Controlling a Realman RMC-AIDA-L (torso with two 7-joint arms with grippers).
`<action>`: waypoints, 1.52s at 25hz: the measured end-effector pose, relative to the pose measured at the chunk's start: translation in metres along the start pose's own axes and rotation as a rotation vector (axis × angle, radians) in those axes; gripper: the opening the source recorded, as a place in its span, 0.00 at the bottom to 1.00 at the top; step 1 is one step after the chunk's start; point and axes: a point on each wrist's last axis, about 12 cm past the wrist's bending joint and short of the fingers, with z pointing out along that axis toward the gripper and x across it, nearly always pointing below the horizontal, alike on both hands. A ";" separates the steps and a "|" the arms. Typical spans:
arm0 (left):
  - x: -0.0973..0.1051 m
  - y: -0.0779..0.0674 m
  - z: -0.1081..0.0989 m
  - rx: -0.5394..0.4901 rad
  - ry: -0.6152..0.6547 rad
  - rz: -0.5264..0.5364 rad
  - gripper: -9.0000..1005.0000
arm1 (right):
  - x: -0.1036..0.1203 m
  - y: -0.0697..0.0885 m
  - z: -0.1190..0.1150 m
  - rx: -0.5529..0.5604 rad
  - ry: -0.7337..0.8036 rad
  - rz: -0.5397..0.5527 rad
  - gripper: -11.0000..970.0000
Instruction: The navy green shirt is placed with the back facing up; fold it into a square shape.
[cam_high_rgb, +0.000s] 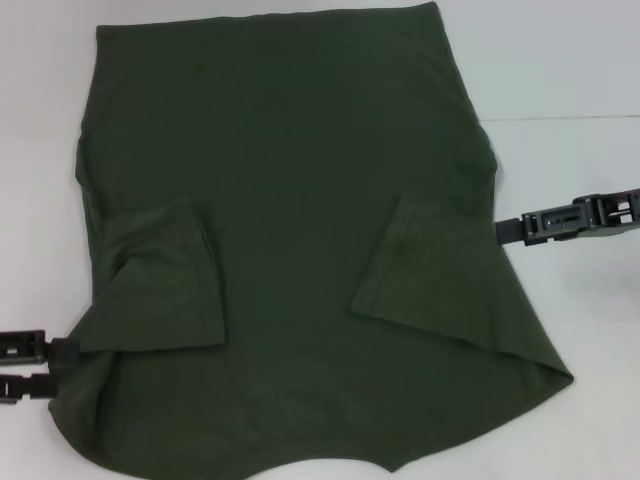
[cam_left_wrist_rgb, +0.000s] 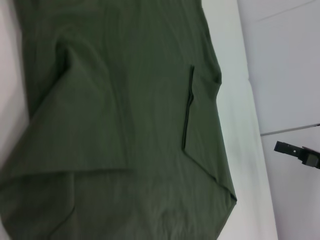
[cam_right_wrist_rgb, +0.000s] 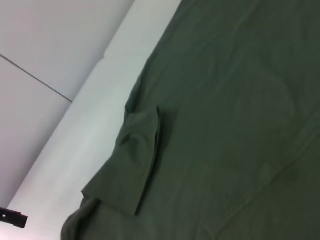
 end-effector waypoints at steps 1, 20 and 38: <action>0.001 0.001 0.001 0.001 0.003 -0.004 0.90 | 0.000 0.000 0.000 0.002 0.003 0.000 0.92; 0.003 0.032 0.015 -0.170 -0.006 -0.073 0.90 | 0.009 -0.005 0.005 0.027 0.037 0.002 0.92; -0.004 0.043 0.027 -0.227 -0.044 -0.112 0.90 | 0.010 -0.005 0.008 0.031 0.042 0.002 0.92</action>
